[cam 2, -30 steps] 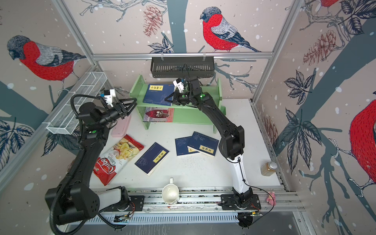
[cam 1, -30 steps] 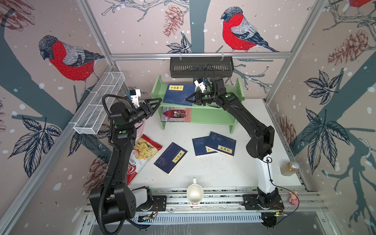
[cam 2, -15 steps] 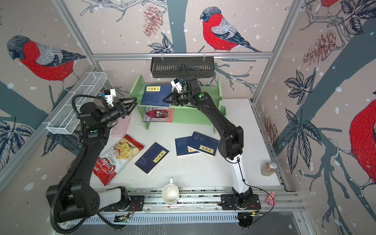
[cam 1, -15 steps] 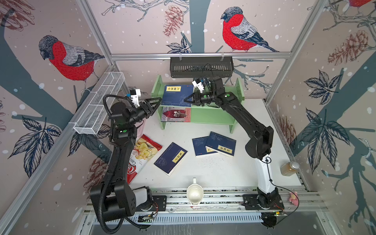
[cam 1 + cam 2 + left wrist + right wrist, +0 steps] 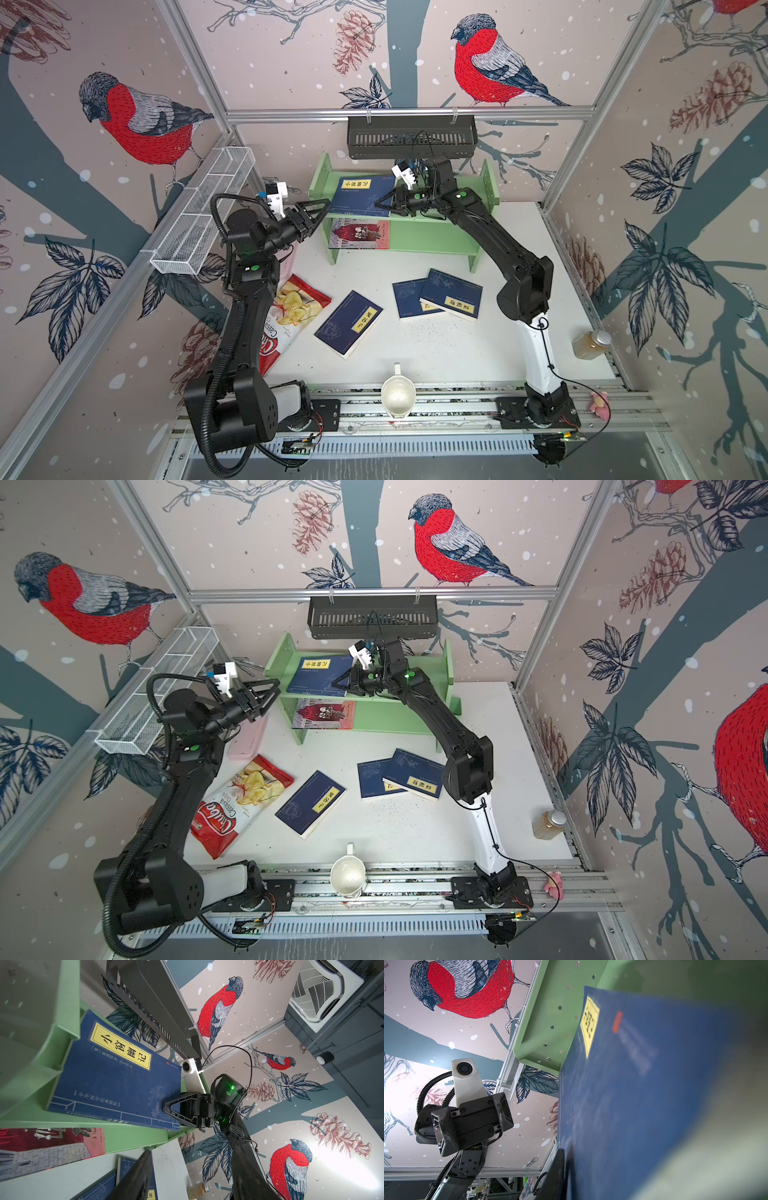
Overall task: Stacking books/files
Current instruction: Place the book on the bookshelf.
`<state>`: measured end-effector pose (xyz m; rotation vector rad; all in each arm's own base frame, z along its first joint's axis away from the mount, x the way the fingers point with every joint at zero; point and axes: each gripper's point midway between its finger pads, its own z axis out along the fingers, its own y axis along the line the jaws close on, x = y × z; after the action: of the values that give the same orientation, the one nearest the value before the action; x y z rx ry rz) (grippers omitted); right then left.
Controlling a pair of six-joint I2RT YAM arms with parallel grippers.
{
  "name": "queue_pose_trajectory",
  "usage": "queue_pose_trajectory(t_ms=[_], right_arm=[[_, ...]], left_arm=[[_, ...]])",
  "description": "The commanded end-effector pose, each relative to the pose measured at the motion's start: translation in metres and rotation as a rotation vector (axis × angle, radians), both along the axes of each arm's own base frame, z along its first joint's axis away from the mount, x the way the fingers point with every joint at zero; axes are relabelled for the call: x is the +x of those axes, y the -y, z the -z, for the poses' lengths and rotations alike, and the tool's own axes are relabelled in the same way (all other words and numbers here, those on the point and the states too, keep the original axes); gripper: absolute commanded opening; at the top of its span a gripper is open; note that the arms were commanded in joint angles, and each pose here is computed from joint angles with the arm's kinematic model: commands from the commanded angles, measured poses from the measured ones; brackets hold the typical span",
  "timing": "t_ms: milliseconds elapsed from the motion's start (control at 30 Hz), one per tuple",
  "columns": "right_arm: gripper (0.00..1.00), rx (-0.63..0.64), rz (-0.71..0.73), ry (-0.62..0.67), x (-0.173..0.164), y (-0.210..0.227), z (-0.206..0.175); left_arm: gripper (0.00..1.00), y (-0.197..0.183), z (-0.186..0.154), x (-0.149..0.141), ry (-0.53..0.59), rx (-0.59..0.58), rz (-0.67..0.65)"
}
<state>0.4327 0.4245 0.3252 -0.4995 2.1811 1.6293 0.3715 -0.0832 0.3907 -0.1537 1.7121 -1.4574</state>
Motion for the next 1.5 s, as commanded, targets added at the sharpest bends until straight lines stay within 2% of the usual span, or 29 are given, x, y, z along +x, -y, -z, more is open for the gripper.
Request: queue_pose_trajectory(t_ms=[0,267,500,767,1167,1467], right_arm=[[0.3,-0.026,0.023,0.009,0.005,0.004,0.006],[0.52,-0.092,0.093,0.008,0.017,0.018,0.016],[0.58,-0.181,0.2,0.046,0.029,0.039,0.016],[0.57,-0.267,0.279,0.101,0.036,0.055,0.016],[0.46,-0.247,0.243,0.134,0.034,0.035,0.021],[0.44,-0.236,0.226,0.151,0.034,0.023,0.025]], left_arm=[[0.61,0.001,-0.011,-0.004,0.051,0.001,0.012],[0.61,0.001,-0.014,-0.005,0.056,0.001,0.011],[0.62,0.001,-0.014,-0.003,0.051,-0.001,0.009],[0.62,0.001,-0.014,-0.004,0.053,0.005,0.01],[0.62,0.002,-0.008,-0.006,0.051,0.04,0.009],[0.62,-0.006,-0.019,-0.003,0.079,0.061,-0.021]])
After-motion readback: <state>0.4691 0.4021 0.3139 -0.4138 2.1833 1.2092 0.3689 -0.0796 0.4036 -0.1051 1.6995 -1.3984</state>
